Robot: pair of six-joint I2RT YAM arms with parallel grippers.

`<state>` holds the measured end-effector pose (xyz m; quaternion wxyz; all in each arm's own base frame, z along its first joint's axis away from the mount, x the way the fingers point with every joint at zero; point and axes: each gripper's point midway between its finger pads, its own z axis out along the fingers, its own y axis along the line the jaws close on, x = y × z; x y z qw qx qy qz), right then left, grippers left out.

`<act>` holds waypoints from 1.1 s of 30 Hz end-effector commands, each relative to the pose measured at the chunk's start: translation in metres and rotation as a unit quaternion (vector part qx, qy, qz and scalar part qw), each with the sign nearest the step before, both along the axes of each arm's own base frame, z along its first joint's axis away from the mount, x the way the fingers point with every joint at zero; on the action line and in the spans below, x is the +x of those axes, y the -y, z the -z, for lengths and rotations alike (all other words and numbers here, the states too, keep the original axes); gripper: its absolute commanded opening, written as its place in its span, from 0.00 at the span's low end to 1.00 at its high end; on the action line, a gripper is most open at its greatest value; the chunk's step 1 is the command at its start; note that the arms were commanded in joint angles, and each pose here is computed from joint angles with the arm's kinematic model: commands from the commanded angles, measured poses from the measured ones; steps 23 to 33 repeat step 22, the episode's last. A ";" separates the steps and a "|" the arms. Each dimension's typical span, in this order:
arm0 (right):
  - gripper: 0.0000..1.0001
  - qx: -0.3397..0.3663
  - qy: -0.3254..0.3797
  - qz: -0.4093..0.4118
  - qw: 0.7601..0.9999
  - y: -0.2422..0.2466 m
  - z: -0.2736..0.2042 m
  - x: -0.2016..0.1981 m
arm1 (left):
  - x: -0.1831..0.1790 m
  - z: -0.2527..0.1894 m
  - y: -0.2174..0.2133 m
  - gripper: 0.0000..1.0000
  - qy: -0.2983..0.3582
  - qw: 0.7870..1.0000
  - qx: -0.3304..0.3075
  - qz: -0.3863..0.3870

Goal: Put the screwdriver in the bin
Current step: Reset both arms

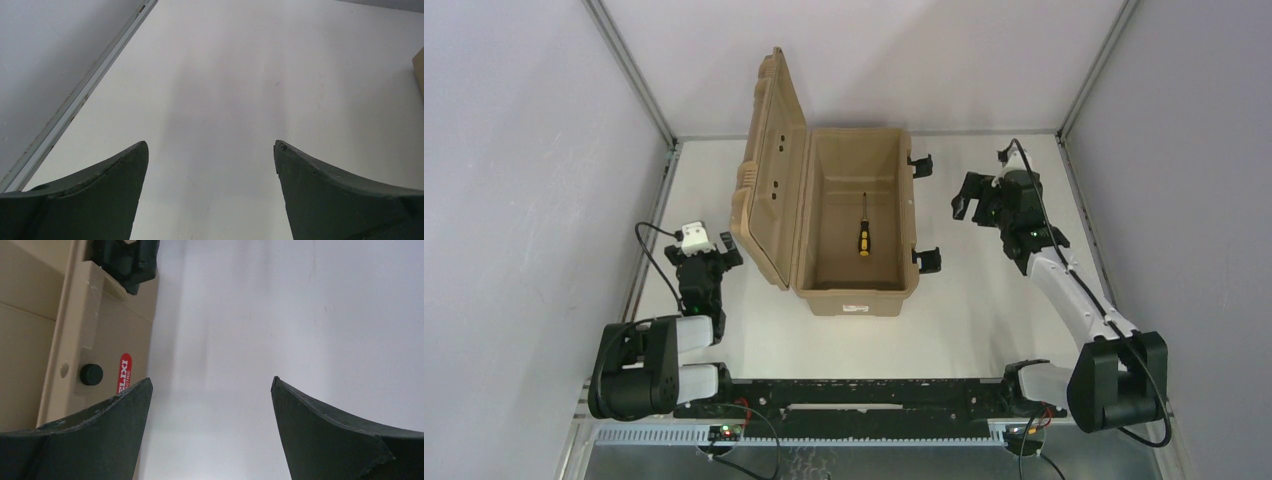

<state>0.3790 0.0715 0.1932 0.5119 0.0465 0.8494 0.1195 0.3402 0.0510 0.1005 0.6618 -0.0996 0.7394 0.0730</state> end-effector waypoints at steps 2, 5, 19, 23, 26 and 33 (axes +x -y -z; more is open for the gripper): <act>0.97 -0.009 0.086 0.008 0.996 0.005 -0.032 0.019 | 0.013 -0.034 -0.002 1.00 0.049 0.999 0.010 -0.001; 0.97 -0.018 0.081 0.022 0.996 0.011 -0.027 0.021 | 0.013 -0.034 -0.002 1.00 0.049 0.999 0.010 0.000; 0.96 -0.016 0.078 0.027 0.996 0.013 -0.018 0.021 | 0.013 -0.034 -0.002 1.00 0.049 0.999 0.010 0.000; 0.97 -0.014 0.074 0.025 0.997 0.012 -0.015 0.022 | 0.013 -0.034 -0.002 1.00 0.049 0.999 0.010 0.000; 0.97 -0.014 0.074 0.025 0.997 0.012 -0.015 0.022 | 0.013 -0.034 -0.002 1.00 0.049 0.999 0.010 0.000; 0.97 -0.014 0.074 0.025 0.997 0.012 -0.015 0.022 | 0.013 -0.034 -0.002 1.00 0.049 0.999 0.010 0.000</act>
